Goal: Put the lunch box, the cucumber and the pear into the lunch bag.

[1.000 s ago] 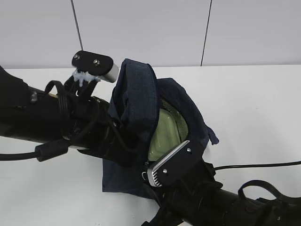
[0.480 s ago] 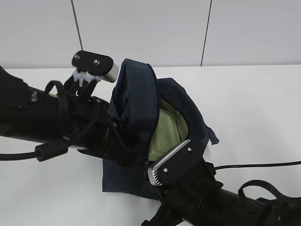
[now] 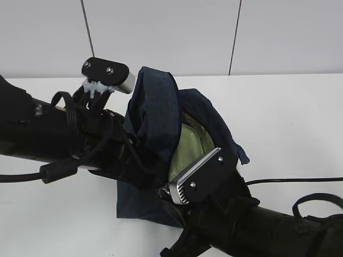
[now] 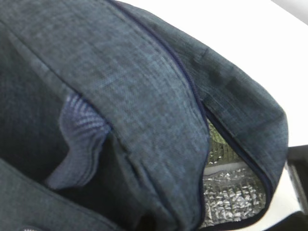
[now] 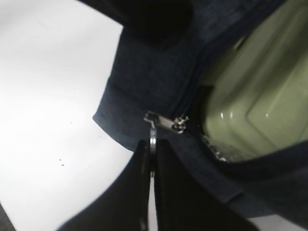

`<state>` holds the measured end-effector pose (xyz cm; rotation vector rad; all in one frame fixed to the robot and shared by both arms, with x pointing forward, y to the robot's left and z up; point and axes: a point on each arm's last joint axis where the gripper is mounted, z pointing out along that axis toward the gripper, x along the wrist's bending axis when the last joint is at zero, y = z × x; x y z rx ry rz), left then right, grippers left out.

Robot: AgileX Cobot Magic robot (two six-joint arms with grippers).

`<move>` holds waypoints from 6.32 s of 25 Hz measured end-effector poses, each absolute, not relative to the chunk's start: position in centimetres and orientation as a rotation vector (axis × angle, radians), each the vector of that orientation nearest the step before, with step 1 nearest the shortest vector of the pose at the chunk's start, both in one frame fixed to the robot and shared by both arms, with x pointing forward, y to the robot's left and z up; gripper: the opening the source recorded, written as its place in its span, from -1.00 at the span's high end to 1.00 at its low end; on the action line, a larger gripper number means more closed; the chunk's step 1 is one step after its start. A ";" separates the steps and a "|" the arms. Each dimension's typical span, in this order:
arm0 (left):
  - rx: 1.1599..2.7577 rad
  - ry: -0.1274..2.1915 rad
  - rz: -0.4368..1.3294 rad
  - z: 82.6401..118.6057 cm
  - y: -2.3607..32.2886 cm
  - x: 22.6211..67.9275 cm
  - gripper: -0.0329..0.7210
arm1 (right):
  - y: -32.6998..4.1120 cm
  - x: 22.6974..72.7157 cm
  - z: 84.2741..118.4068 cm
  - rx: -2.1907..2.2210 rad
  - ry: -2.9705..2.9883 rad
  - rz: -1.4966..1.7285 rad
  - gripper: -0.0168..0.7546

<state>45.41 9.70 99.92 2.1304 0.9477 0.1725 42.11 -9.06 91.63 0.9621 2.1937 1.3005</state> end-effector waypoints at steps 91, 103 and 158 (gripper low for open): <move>2.376 0.853 -0.050 98.4 10.9 43.4 0.90 | -10.8 45.3 102.5 0.863 1.898 1.295 0.96; 2.381 0.853 -0.060 98.3 10.9 43.3 0.90 | -10.6 47.9 103.1 0.937 1.942 1.293 0.96; 2.409 0.842 -0.107 98.2 11.0 43.0 0.90 | -11.4 58.9 105.2 1.342 2.379 1.557 0.96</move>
